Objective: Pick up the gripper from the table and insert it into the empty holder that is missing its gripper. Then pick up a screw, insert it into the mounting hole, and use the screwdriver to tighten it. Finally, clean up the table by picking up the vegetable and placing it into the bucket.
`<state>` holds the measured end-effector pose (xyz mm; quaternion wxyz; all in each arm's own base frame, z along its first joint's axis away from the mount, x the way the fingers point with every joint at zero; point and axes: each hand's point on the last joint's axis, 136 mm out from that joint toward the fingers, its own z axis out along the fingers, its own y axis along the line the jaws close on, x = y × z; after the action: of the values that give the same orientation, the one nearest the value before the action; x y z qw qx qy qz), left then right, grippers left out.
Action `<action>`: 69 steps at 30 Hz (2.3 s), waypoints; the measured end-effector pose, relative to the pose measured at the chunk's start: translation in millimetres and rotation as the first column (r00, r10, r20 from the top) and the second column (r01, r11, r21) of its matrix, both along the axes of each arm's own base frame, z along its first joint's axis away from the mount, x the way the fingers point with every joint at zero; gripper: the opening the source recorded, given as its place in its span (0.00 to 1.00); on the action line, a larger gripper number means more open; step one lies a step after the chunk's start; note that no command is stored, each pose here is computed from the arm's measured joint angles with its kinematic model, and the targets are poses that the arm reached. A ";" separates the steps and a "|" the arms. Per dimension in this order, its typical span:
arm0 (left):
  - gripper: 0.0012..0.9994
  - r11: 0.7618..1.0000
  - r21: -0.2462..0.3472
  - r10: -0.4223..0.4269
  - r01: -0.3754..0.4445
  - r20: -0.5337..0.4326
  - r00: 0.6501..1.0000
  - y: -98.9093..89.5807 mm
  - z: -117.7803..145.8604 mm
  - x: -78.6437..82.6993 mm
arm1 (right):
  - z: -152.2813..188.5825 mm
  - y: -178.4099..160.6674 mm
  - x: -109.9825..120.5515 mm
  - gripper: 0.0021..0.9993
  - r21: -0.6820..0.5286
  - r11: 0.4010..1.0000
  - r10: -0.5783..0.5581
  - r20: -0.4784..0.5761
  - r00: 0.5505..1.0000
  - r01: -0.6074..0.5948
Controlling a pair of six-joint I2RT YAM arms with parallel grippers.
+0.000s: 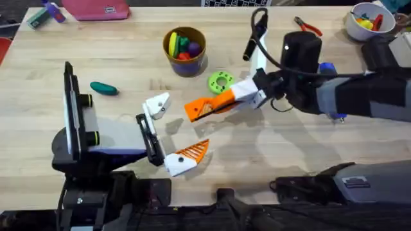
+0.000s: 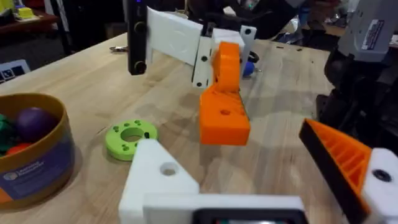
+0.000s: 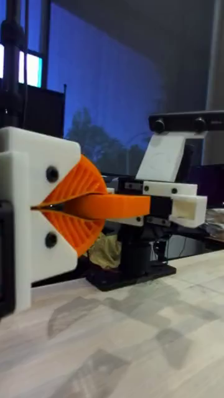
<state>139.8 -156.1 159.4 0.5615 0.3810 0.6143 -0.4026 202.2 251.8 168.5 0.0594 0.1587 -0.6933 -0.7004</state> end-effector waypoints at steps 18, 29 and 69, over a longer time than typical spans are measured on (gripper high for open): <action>0.99 1.000 0.000 0.000 0.000 0.000 1.000 0.0 0.0 0.0 | -3.2 26.9 -1.5 0.01 -0.026 0.997 0.065 -0.042 0.997 -0.066; 0.99 1.000 0.000 0.000 0.000 0.000 1.000 0.0 0.0 0.0 | -2.2 30.2 -3.1 0.01 -0.011 0.997 0.078 0.000 0.997 -0.078; 0.99 1.000 0.000 0.000 0.000 0.000 1.000 0.0 0.0 0.0 | -3.6 39.4 9.8 0.01 0.005 0.997 0.081 0.004 0.997 -0.081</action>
<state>139.8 -156.1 159.4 0.5615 0.3810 0.6144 -0.4026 211.9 291.2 164.9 0.0858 0.1882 -0.6846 -0.6990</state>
